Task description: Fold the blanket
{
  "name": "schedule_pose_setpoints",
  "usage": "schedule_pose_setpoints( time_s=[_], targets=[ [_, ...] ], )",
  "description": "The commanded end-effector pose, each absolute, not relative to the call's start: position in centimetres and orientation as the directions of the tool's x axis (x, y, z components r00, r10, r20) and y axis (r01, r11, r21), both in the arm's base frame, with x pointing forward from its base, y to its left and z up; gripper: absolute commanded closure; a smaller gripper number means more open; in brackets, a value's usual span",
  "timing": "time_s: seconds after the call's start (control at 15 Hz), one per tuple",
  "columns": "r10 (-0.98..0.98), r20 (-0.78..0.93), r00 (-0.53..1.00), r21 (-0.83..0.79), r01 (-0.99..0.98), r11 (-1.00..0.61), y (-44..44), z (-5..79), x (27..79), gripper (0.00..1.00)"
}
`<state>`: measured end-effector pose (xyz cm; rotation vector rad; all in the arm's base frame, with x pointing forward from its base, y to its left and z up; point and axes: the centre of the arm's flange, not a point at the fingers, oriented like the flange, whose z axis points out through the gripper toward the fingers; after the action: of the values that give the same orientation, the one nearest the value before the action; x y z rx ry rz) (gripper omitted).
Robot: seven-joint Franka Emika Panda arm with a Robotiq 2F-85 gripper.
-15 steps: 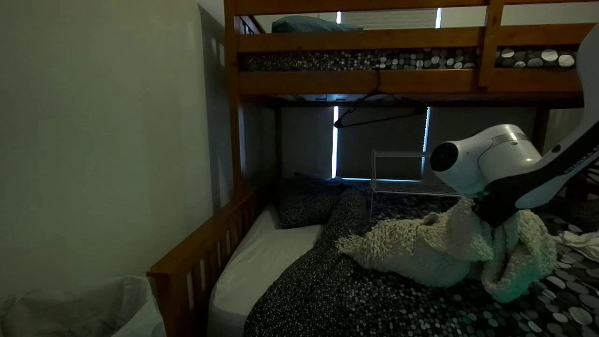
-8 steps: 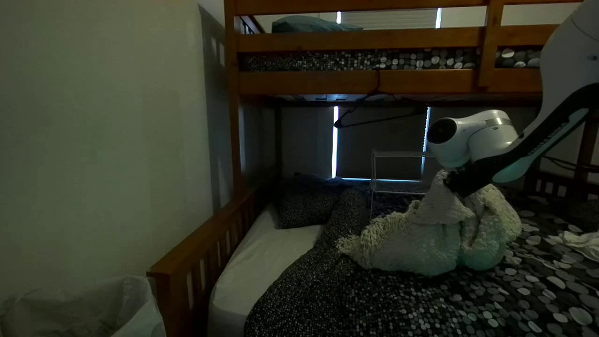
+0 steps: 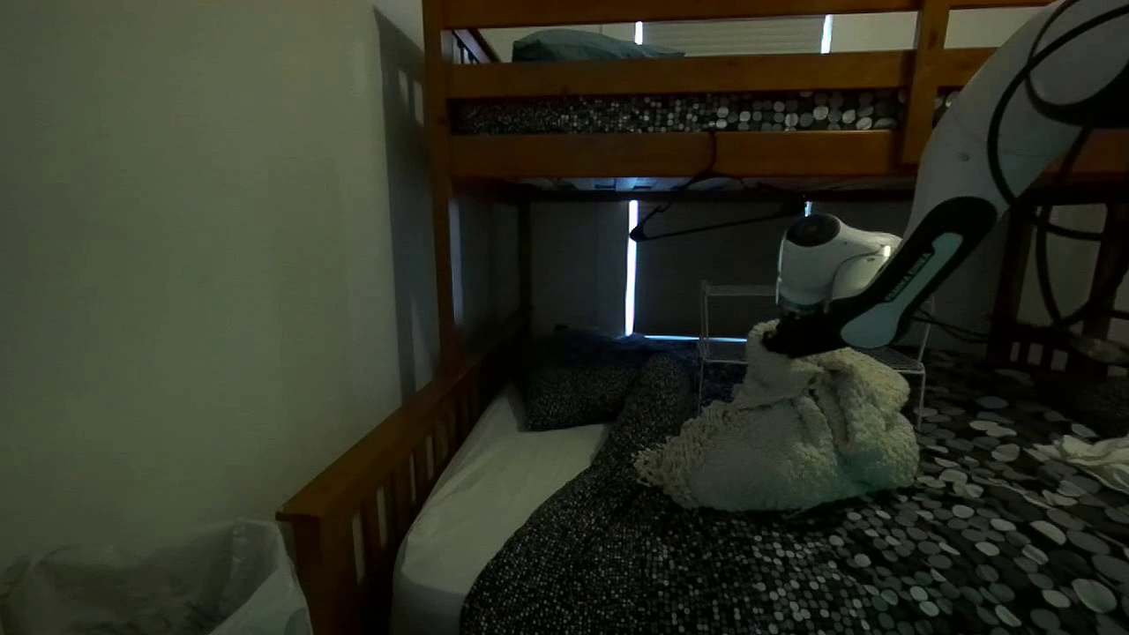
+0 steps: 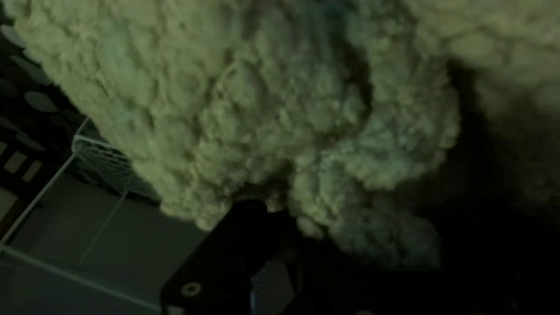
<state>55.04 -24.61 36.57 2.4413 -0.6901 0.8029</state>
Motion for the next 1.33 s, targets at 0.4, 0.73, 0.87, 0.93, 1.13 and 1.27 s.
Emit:
schedule_pose_setpoints(
  time_s=[0.4, 0.73, 0.87, 0.93, 1.13, 1.27],
  targets=[
    [-0.335, 0.627, 0.704, 0.243, -0.585, -0.774, -24.9, 34.9, 56.6, 1.0],
    [-0.337, 0.561, 0.756, 0.196, -0.517, -0.833, -25.9, 31.4, 60.6, 1.0],
    [-0.345, 0.507, 0.79, 0.159, -0.48, -0.863, -25.5, 29.4, 62.5, 1.0],
    [-0.351, 0.471, 0.809, 0.141, -0.462, -0.876, -25.3, 28.6, 63.4, 1.0],
    [-0.38, 0.324, 0.867, 0.096, -0.429, -0.898, -24.4, 26.7, 65.3, 1.0],
    [-0.392, 0.221, 0.893, 0.106, -0.422, -0.9, -24.9, 26.2, 66.2, 1.0]
  ],
)
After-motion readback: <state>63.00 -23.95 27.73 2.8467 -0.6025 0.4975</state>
